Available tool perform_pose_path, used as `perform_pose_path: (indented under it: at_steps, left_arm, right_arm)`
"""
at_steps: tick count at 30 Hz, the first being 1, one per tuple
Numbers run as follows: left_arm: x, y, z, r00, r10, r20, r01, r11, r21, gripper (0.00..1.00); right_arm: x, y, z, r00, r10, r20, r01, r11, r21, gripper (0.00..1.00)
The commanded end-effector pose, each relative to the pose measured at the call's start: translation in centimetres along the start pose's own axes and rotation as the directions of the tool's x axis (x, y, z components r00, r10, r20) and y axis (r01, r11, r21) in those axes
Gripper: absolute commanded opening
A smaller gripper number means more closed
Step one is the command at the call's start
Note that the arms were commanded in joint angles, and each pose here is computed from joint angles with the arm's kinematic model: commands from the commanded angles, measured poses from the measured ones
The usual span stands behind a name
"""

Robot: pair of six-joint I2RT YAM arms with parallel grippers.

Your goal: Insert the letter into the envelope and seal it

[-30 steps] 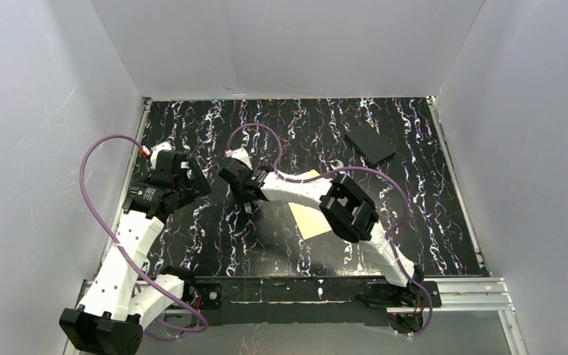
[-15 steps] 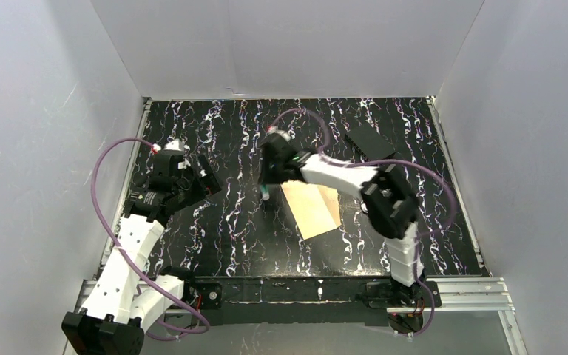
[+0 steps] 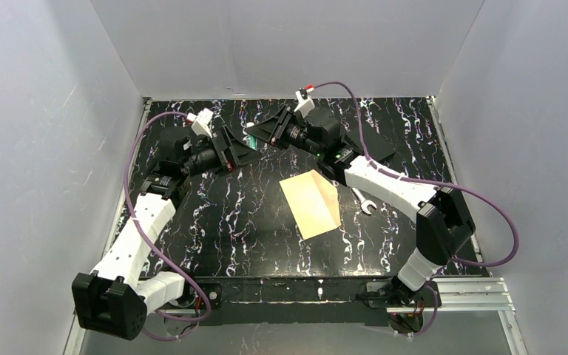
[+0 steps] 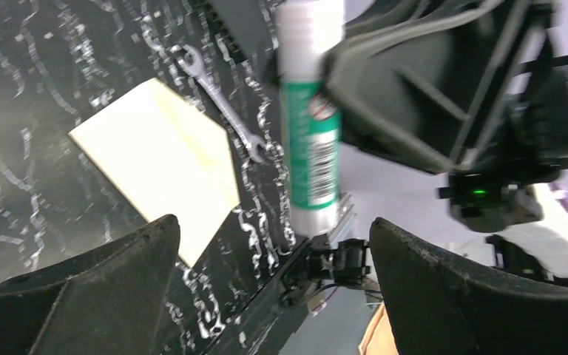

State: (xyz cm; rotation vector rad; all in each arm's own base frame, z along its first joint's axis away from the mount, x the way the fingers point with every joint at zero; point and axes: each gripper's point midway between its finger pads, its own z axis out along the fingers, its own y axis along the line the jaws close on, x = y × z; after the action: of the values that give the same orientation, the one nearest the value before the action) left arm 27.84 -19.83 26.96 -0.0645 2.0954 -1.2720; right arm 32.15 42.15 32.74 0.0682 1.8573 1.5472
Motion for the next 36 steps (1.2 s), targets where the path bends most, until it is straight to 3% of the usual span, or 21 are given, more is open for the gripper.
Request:
perform_pose_path:
  at_steps: [1,5,10,20,21,25,26,28,31,32,33,36]
  left_arm:
    - [-1.8,-5.0,-0.4,0.999,0.024,0.028,-0.029,0.981,0.189,0.98]
    - [-1.8,-5.4,-0.2,1.0,0.014,0.013,-0.016,0.979,0.203,0.91]
    - [-1.7,-4.5,0.6,0.998,-0.055,-0.008,0.055,0.983,0.175,0.64]
    - [-3.9,-5.6,1.1,0.996,-0.086,0.021,0.081,0.981,0.178,0.51]
    - [-3.9,-5.6,1.1,0.996,-0.085,0.014,0.081,0.98,0.181,0.45]
    - [-3.2,-5.9,0.9,0.999,-0.032,-0.009,0.033,0.978,0.205,0.06]
    - [-3.0,-5.9,0.8,1.0,-0.013,-0.011,0.015,0.978,0.209,0.0]
    - [-2.5,-5.7,0.4,0.998,0.061,-0.013,-0.057,0.977,0.204,0.0]
    - [-1.1,-4.9,-0.7,0.969,0.244,-0.036,-0.234,0.955,0.183,0.0]
    - [-0.6,-4.6,-1.2,0.947,0.317,-0.046,-0.305,0.936,0.178,0.0]
    - [-0.1,-4.1,-1.6,0.907,0.419,-0.051,-0.404,0.897,0.18,0.0]
    - [0.3,-2.9,-2.3,0.831,0.551,-0.077,-0.537,0.831,0.145,0.0]
  right_arm:
    - [-1.0,3.0,-0.9,0.999,0.045,0.026,-0.041,0.992,-0.122,0.22]
    - [-1.0,3.4,-1.2,0.997,0.068,0.021,-0.064,0.988,-0.141,0.22]
    - [-0.8,4.3,-1.2,0.995,0.099,0.003,-0.096,0.978,-0.186,0.23]
    - [-0.5,4.9,-1.4,0.992,0.124,-0.023,-0.126,0.97,-0.208,0.25]
    - [-0.4,4.9,-1.4,0.992,0.126,-0.03,-0.129,0.969,-0.21,0.25]
    - [-0.2,5.6,-1.5,0.989,0.134,-0.056,-0.144,0.959,-0.243,0.27]
    - [-0.2,5.7,-1.5,0.991,0.121,-0.062,-0.133,0.961,-0.241,0.28]
    - [-0.2,5.4,-1.6,0.995,0.081,-0.066,-0.093,0.975,-0.201,0.37]
    - [-1.0,4.5,-2.6,0.998,-0.004,-0.063,-0.003,0.994,-0.105,0.75]
    - [-1.0,4.3,-2.9,0.996,-0.044,-0.079,0.038,0.996,-0.075,0.8]
    - [-1.0,4.3,-3.2,0.991,-0.083,-0.101,0.079,0.996,-0.051,0.82]
    - [-0.1,2.7,-4.1,0.963,-0.159,-0.216,0.177,0.982,0.069,0.81]
